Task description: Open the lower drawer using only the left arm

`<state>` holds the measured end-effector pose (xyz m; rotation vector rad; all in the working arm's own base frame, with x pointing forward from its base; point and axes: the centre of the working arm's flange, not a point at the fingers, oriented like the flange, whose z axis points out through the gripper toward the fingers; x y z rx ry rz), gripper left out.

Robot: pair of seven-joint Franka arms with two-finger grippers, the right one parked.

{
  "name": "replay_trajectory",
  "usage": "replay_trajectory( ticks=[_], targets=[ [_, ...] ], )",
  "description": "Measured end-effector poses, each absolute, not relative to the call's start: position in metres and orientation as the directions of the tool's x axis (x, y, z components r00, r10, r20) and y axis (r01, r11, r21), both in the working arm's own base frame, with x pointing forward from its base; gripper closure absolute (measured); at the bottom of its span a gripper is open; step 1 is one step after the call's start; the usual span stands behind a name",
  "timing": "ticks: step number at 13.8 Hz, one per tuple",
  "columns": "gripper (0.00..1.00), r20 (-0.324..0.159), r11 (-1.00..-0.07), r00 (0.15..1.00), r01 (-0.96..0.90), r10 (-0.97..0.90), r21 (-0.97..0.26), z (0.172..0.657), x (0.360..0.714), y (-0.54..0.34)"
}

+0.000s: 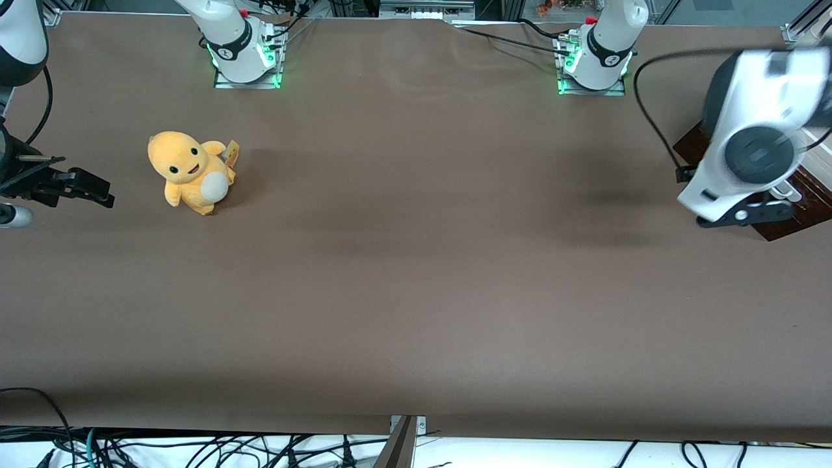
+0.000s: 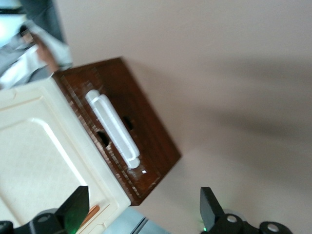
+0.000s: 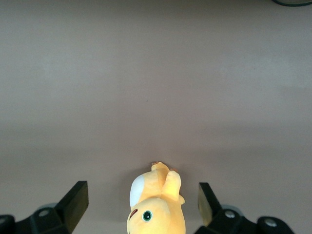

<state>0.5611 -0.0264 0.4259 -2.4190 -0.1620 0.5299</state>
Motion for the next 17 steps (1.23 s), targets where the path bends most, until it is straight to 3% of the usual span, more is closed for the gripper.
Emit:
replay_trajectory(
  ticks=[3, 6, 13, 17],
  targets=[
    [0.0, -0.313, -0.649, 0.886, -0.017, 0.343, -0.761, 0.35, 0.543, -0.043],
    [0.0, -0.28, -0.531, 0.866, -0.019, 0.415, -0.847, 0.304, 0.528, -0.035],
    [0.0, -0.183, -0.268, 0.87, -0.061, 0.457, -0.961, 0.244, 0.496, 0.039],
    [0.0, -0.128, -0.206, 0.847, -0.022, 0.516, -0.978, 0.225, 0.484, 0.096]
  ],
)
